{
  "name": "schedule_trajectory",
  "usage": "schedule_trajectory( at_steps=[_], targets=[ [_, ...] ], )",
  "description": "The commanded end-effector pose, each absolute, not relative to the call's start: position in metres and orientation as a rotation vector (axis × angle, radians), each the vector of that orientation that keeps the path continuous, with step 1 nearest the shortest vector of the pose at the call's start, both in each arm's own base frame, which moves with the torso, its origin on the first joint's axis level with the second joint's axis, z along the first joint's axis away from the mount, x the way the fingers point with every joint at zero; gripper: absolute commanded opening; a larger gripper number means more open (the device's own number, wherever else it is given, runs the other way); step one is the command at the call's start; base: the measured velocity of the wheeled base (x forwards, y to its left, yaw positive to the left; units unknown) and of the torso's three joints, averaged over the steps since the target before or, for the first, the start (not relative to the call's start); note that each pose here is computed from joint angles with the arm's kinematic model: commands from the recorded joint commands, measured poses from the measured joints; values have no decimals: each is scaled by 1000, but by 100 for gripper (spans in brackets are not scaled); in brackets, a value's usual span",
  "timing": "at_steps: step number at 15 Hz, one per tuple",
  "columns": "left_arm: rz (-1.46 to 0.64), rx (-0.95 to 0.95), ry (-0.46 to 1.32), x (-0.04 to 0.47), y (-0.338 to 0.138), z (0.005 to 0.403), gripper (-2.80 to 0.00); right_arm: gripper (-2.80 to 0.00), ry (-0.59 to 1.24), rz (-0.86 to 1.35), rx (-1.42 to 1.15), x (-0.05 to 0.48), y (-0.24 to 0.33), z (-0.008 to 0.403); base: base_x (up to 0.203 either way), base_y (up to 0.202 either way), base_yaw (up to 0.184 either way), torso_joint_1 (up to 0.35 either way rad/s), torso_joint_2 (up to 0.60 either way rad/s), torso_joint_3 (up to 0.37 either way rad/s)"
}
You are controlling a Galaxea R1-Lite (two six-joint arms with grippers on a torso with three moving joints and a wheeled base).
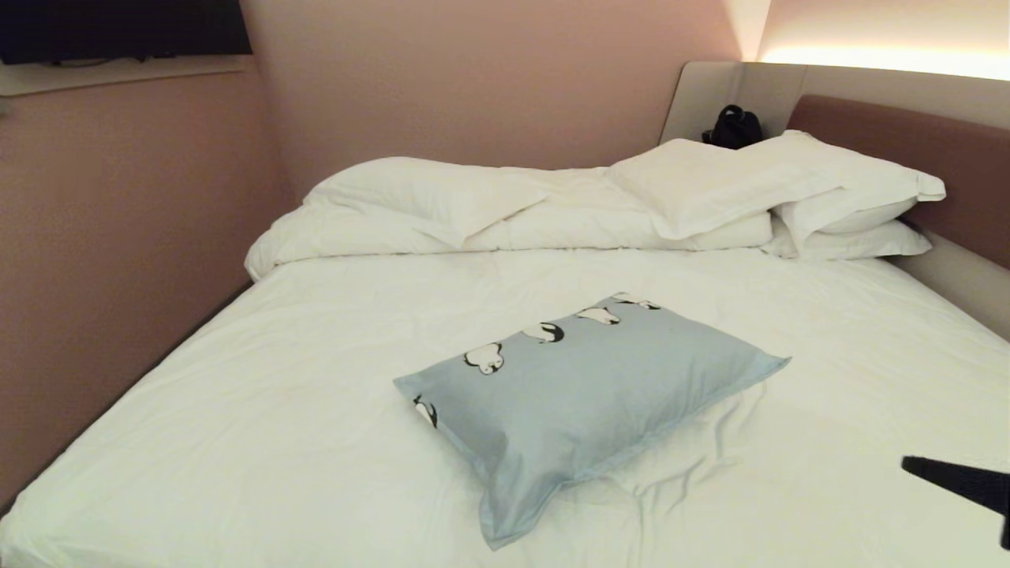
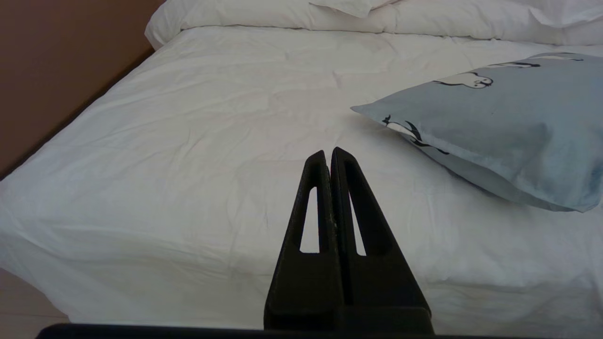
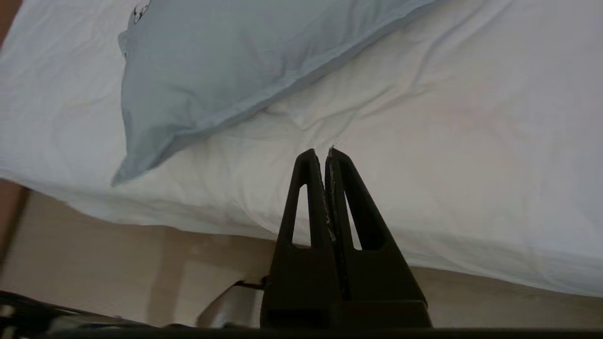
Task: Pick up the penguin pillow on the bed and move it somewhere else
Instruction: Pick up the pillow
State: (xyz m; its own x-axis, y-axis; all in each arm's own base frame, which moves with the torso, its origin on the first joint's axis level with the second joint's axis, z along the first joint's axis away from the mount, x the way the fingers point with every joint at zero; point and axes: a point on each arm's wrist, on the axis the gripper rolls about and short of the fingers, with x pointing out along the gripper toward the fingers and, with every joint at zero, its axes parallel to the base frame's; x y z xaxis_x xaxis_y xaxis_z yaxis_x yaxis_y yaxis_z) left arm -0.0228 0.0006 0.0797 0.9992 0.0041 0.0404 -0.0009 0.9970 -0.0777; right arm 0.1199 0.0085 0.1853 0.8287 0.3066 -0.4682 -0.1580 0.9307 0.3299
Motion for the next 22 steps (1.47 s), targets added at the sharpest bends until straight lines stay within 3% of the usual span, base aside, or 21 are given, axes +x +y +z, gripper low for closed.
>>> schedule_trajectory(
  at_steps=[1,5,12,18,19,22],
  targets=[
    [3,-79,-42,-23,1,80,-280,-280,613,291,438,210,12,178,0,0,0,0,0,0],
    [3,-79,-42,-23,1,80,-280,-280,637,348,542,293,25,180,0,0,0,0,0,0],
    [3,-79,-42,-23,1,80,-280,-280,707,334,515,380,63,136,0,0,0,0,0,0],
    [3,-79,-42,-23,1,80,-280,-280,700,279,417,412,81,109,0,0,0,0,0,0],
    [3,-79,-42,-23,1,80,-280,0,694,290,384,411,81,111,0,0,0,0,0,0],
    [3,-79,-42,-23,1,80,-280,0,685,268,332,408,81,110,0,0,0,0,0,0]
  ],
)
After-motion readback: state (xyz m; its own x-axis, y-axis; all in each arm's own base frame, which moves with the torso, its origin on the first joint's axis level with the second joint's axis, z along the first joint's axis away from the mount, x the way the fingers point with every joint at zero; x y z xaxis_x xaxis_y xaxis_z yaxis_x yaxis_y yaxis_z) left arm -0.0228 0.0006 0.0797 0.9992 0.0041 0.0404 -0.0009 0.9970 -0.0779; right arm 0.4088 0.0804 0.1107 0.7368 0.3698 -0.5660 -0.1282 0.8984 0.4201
